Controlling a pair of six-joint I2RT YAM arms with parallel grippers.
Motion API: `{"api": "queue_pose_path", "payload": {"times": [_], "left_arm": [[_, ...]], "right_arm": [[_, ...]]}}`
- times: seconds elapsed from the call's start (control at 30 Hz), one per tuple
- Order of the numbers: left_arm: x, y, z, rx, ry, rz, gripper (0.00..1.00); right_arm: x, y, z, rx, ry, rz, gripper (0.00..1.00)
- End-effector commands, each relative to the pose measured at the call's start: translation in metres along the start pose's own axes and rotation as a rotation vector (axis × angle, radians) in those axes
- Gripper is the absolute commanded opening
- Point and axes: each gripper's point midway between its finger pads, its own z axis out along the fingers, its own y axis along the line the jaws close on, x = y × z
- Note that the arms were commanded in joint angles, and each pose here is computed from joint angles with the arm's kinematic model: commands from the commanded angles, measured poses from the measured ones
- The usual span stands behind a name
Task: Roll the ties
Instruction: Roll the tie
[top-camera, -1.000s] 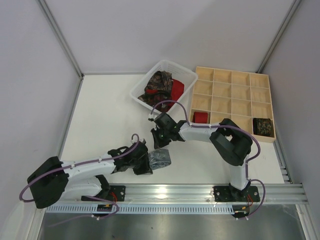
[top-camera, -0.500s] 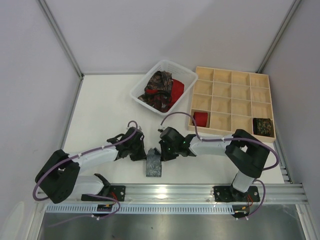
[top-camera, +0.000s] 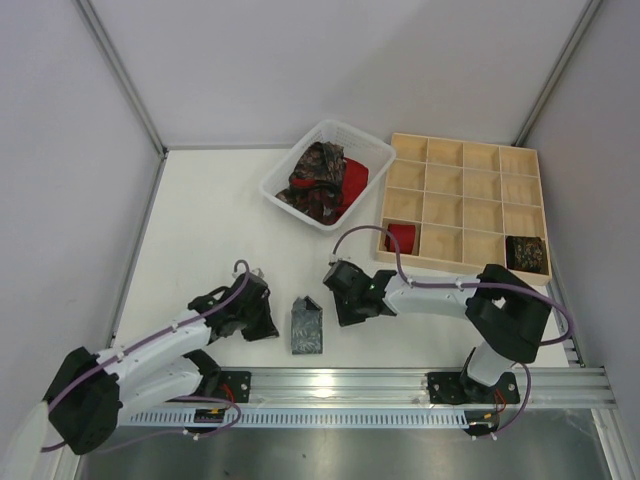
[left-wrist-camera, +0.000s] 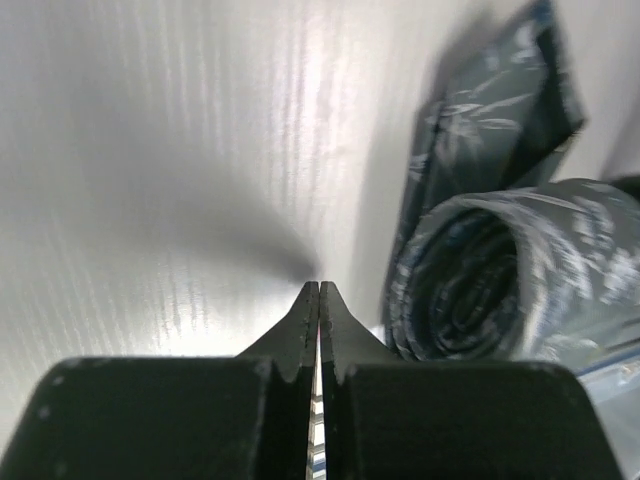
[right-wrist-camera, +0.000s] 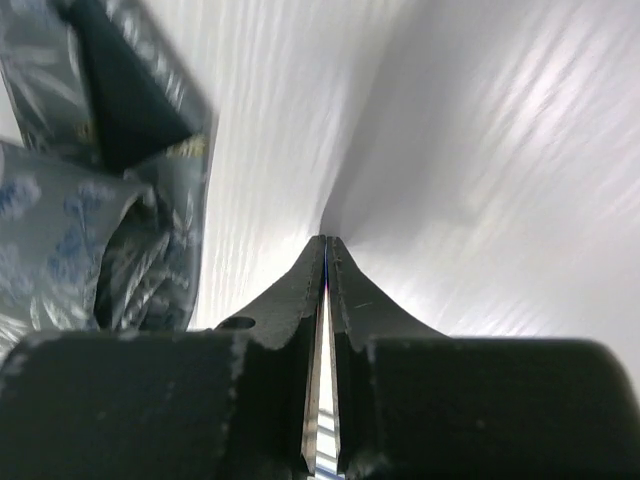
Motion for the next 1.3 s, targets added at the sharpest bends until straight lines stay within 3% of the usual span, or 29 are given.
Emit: {"api": "queue_pose_path", "payload": {"times": [0.0,0.3,0.8,0.93,1.0,1.1,1.23,1.27], "left_arm": [[-0.003,-0.002,0.004,-0.048,0.025,0.005,0.0],[0.017,-0.046,0.022,-0.004,0.112,0.074,0.01],[0.013,0.0,-0.008,-0.127,0.015,-0.017,0.0],[-0.021,-0.016,-0.034,-0.072,-0.14,0.007,0.01],[-0.046,-0.043,-0.052,0.043,-0.221,0.029,0.0],[-0.077,-0.08,-0.074,0.181,-0.295,0.101,0.01],[-0.091,-0.116,-0.073,0.284,-0.221,0.241,0.0],[-0.098,-0.124,-0.076,0.274,-0.214,0.254,0.0]], "right_arm": [[0.012,0.02,-0.006,0.008,-0.011,0.008,0.08],[0.017,0.072,0.027,0.003,0.014,0.031,0.05],[-0.011,-0.01,-0.017,0.137,-0.088,-0.053,0.09],[-0.019,-0.007,-0.036,0.068,-0.117,-0.029,0.16],[-0.019,-0.004,-0.043,0.022,-0.111,-0.007,0.27],[-0.011,0.003,-0.049,-0.056,-0.074,0.032,0.29],[0.016,0.016,-0.05,-0.177,0.016,0.112,0.27],[0.016,0.024,-0.05,-0.215,0.01,0.156,0.21]]}}
